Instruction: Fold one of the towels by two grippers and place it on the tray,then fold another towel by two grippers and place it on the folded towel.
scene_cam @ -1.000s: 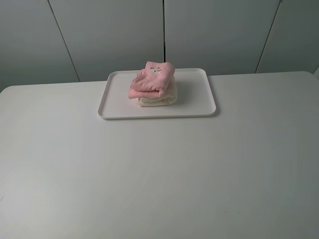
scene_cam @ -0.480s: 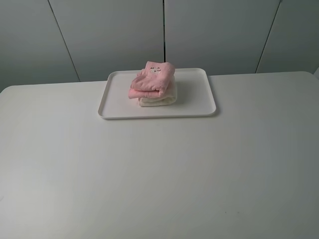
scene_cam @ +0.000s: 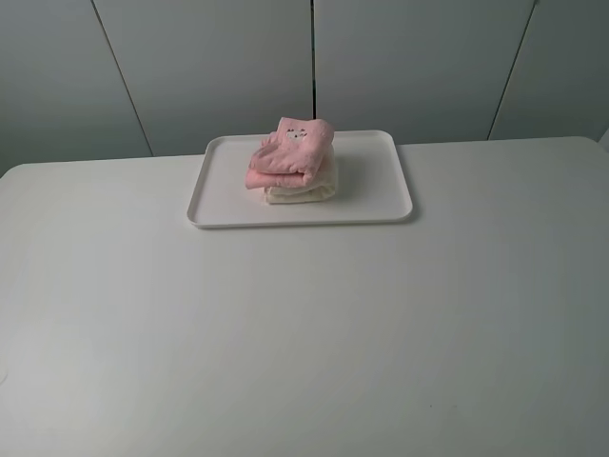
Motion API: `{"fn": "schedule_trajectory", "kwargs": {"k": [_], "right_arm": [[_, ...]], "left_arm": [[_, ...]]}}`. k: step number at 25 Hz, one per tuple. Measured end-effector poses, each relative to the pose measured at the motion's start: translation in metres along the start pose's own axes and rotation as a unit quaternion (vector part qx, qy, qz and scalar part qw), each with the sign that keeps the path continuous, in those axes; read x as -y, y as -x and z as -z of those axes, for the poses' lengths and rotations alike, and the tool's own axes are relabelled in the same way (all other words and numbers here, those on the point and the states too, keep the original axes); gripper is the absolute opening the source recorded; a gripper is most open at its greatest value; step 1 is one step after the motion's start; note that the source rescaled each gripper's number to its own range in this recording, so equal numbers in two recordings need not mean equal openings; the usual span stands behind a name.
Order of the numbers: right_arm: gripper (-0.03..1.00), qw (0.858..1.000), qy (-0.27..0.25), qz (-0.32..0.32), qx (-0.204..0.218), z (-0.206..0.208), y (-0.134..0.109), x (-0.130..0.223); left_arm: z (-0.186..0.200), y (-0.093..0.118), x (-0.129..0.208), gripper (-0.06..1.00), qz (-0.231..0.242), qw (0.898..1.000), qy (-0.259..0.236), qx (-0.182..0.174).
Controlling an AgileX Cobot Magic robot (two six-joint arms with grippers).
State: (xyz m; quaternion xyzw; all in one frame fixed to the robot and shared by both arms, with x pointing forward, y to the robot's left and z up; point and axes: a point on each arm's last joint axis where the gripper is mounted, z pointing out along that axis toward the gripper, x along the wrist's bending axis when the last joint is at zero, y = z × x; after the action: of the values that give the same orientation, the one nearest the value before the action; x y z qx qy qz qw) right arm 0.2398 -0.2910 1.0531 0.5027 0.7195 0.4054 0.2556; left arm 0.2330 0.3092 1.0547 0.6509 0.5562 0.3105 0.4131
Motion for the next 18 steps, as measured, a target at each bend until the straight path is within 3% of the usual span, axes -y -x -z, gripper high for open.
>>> {"fn": "schedule_trajectory", "kwargs": {"k": [18], "right_arm": [[1.00, 1.000, 0.000, -0.009, 0.014, -0.0001, 0.0012, 0.0000]], "left_arm": [[-0.0003, 0.0001, 0.0004, 0.96, 0.004, 1.000, 0.000, -0.009]]}}
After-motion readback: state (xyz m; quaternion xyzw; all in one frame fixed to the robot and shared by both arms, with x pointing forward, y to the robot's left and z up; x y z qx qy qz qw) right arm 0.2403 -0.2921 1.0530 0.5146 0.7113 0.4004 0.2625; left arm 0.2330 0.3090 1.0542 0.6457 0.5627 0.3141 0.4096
